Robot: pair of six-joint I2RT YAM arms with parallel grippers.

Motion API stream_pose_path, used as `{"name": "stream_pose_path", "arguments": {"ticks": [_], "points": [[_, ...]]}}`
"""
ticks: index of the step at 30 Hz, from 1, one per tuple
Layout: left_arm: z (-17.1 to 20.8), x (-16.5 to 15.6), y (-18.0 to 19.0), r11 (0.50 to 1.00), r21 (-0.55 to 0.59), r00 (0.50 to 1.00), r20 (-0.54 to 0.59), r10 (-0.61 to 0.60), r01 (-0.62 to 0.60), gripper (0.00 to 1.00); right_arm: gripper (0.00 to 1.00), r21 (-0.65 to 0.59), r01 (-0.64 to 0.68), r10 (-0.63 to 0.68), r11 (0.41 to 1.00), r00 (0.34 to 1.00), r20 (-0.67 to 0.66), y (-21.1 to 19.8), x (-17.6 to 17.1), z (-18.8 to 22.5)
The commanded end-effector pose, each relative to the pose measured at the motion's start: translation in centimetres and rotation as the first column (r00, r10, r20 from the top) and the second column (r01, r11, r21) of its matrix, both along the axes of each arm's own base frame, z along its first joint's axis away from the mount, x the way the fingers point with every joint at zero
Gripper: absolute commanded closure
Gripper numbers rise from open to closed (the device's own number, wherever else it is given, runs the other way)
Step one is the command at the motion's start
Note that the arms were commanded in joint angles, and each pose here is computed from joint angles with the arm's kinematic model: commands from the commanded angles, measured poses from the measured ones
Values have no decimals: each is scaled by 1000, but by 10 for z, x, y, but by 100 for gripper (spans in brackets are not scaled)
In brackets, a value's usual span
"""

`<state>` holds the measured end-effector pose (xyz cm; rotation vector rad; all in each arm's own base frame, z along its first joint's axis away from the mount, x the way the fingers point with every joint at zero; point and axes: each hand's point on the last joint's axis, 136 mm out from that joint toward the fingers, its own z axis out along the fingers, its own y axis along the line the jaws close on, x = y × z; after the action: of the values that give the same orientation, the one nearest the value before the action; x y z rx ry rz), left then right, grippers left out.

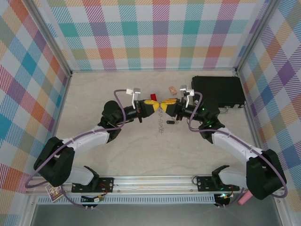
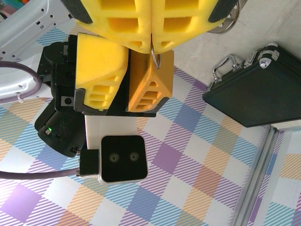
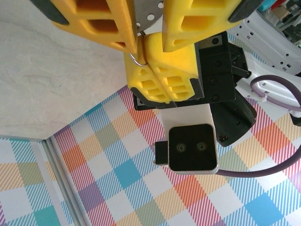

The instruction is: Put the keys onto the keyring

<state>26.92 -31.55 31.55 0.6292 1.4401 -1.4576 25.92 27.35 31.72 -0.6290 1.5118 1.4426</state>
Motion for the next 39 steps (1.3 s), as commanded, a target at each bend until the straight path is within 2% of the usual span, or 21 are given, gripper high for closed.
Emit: {"name": "stream_pose_path", "arguments": {"ticks": [1, 8, 12, 18, 22, 35, 39], "points": [[16, -11, -3, 999, -38, 998, 59, -34, 37, 100, 78, 21, 17, -18, 1000, 999, 34, 0, 2, 14], [16, -11, -1, 999, -33, 998, 63, -27, 29, 100, 75, 13, 113, -114, 993, 992, 52, -11, 7, 15], [17, -12, -2, 999, -33, 997, 64, -31, 33, 100, 72, 5, 110, -110, 994, 993, 50, -10, 7, 14], [20, -13, -1, 999, -37, 997, 71, -31, 33, 100, 71, -8, 30, -30, 1000, 999, 33, -1, 3, 11], [23, -13, -1, 998, -42, 997, 75, -33, 36, 100, 76, -7, -27, 27, 1000, 1000, 17, 5, 1, 8], [21, -12, -3, 998, -45, 997, 67, -44, 47, 100, 86, -7, -90, 90, 996, 996, 8, 11, -3, 6], [20, -12, -3, 998, -42, 997, 67, -43, 46, 100, 84, -13, -108, 108, 994, 994, 0, 12, -4, 4]]}}
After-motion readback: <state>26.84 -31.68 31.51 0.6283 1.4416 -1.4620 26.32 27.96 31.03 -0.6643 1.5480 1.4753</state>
